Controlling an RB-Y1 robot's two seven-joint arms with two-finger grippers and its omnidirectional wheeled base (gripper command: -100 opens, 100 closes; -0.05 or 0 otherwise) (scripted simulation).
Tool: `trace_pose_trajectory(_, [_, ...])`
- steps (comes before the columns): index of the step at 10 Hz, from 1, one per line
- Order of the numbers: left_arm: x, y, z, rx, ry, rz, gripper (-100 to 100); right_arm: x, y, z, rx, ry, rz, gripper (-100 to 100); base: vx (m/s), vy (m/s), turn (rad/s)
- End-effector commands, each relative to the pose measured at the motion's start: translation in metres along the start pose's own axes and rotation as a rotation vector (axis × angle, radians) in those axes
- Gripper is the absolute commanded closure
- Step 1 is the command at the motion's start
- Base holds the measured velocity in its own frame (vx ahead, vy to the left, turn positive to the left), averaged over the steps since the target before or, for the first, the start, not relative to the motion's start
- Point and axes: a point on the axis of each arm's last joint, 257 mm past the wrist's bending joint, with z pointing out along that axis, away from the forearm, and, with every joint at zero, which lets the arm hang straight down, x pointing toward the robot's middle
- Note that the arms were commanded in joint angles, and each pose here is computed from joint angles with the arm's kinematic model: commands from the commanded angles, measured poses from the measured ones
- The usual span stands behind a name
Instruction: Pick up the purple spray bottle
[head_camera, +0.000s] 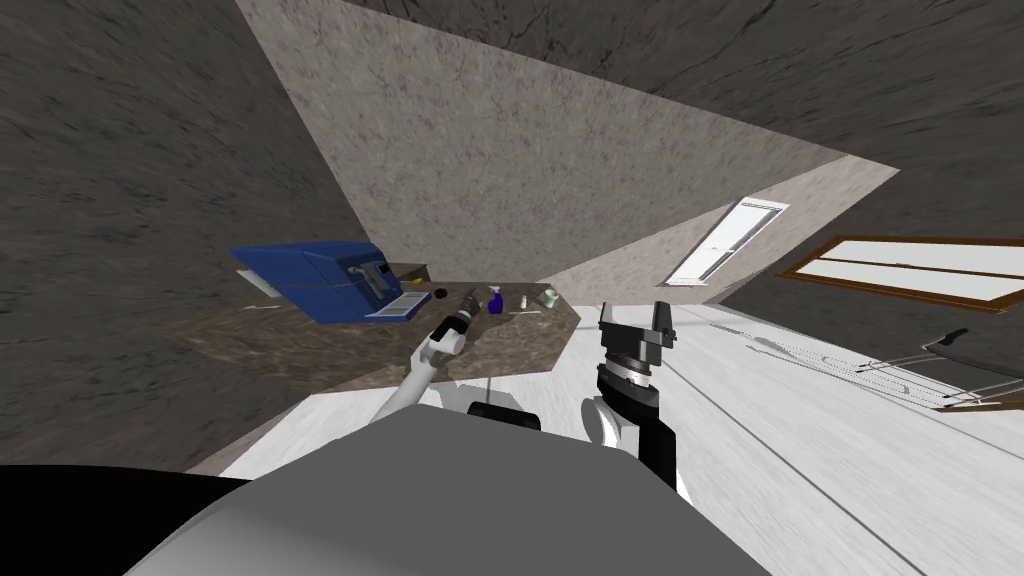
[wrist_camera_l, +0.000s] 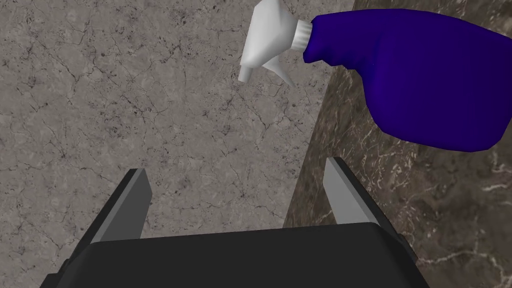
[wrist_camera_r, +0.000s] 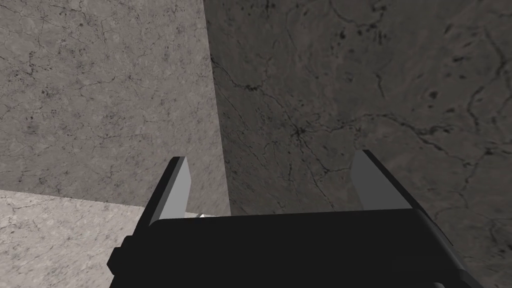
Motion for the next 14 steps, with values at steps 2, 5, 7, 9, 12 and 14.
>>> trace_pose_trajectory(2, [-0.002, 0.017, 0.018, -0.075, -0.009, -0.065, -100, 0.0, 0.0, 0.0, 0.0, 0.0, 0.0, 0, -0.054, 0.124, -0.066])
trace_pose_trajectory(5, [-0.001, 0.034, 0.035, -0.151, -0.019, -0.107, -100, 0.0, 0.0, 0.0, 0.0, 0.0, 0.0, 0, -0.032, 0.112, -0.059])
trace_pose_trajectory(7, [0.0, 0.047, 0.047, -0.209, -0.028, -0.151, -100, 0.0, 0.0, 0.0, 0.0, 0.0, 0.0, 0, -0.045, 0.101, -0.076])
trace_pose_trajectory(9, [0.002, 0.06, 0.059, -0.268, -0.039, -0.195, -100, 0.0, 0.0, 0.0, 0.0, 0.0, 0.0, 0, -0.022, 0.114, -0.062])
trace_pose_trajectory(12, [0.009, 0.077, 0.076, -0.355, -0.055, -0.283, -100, 0.0, 0.0, 0.0, 0.0, 0.0, 0.0, 0, -0.023, 0.094, -0.08])
trace_pose_trajectory(14, [0.016, 0.087, 0.084, -0.415, -0.063, -0.325, -100, 0.0, 0.0, 0.0, 0.0, 0.0, 0.0, 0, -0.018, 0.103, -0.071])
